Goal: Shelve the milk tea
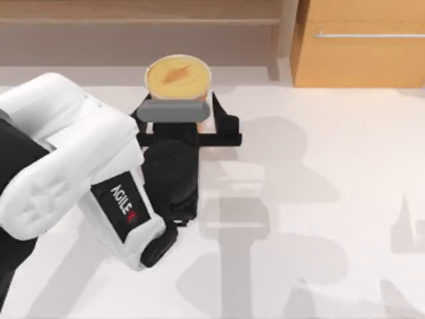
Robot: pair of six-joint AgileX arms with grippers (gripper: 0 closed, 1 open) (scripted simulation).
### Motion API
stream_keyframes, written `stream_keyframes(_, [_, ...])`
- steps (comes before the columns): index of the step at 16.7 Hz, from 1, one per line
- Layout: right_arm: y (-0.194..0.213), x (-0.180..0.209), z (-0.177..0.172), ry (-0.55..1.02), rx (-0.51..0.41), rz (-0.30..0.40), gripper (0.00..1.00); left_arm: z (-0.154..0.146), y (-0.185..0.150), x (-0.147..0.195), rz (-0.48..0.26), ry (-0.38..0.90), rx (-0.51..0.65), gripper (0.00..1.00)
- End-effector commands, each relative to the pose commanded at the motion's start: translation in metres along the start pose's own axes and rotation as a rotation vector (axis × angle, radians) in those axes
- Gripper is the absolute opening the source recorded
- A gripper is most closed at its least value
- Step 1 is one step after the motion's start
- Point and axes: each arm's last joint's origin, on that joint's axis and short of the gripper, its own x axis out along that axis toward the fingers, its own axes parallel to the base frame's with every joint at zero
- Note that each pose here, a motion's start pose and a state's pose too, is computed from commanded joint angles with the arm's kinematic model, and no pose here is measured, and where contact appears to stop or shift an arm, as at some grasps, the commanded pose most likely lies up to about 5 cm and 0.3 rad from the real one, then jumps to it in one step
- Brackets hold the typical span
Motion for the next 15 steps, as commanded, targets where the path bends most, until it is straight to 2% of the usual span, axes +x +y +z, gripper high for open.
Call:
stream_keyframes(4, [0.0, 0.0, 0.0, 0.0, 0.0, 0.0, 1.0, 0.0, 0.0007, 0.0034, 0.0, 0.001, 0.001, 1.0])
stream_keyframes(15, [0.0, 0.0, 0.0, 0.0, 0.0, 0.0, 1.0, 0.0, 0.0007, 0.0034, 0.0, 0.001, 0.001, 0.17])
